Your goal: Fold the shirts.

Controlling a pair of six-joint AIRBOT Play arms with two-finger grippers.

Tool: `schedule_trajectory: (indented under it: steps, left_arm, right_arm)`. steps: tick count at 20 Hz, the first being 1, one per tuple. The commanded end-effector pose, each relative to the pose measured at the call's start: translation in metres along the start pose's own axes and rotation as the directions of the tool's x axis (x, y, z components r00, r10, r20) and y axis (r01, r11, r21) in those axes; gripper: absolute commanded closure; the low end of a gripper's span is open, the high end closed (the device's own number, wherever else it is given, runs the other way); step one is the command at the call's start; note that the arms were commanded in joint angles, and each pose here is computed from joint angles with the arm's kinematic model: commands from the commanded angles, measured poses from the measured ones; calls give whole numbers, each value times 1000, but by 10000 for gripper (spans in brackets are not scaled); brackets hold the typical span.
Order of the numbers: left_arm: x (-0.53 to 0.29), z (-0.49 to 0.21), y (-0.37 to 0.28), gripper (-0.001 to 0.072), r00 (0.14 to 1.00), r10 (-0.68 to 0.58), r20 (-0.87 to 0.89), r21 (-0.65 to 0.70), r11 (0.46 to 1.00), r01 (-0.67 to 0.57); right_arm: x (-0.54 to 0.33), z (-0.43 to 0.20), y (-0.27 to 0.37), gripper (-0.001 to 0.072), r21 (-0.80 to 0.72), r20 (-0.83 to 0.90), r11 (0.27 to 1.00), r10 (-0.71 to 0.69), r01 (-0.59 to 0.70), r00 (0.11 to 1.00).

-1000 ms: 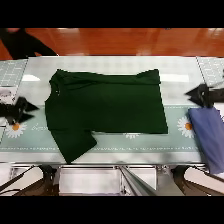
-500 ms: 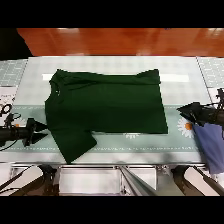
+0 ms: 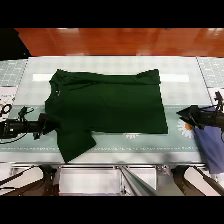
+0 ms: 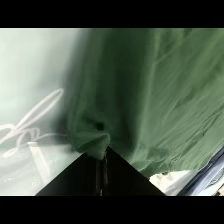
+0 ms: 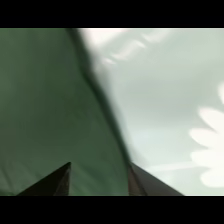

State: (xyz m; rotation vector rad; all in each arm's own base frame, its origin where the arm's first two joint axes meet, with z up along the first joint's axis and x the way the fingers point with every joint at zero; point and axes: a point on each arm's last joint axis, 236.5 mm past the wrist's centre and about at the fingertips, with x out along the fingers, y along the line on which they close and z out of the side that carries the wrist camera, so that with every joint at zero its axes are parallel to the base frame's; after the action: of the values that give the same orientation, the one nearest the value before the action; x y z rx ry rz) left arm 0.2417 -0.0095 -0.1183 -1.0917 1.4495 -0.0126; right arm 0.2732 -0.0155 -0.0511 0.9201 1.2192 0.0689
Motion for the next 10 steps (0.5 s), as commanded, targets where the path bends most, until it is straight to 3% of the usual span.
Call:
schedule_trajectory:
  steps: [1,5,10]
  left_arm:
    - [-1,10,-4,686,1000,13,21,30,999,-13]
    - [0,9,-4,686,1000,12,17,30,999,-13]
    - [-1,9,-4,685,1000,12,17,30,999,-13]
  right_arm:
    - [12,-29,-23,298,84,-154,995,-43,56,987]
    - [23,-52,-26,298,127,-283,991,-4,42,959]
    - [44,-67,-21,297,15,-348,994,-95,106,933]
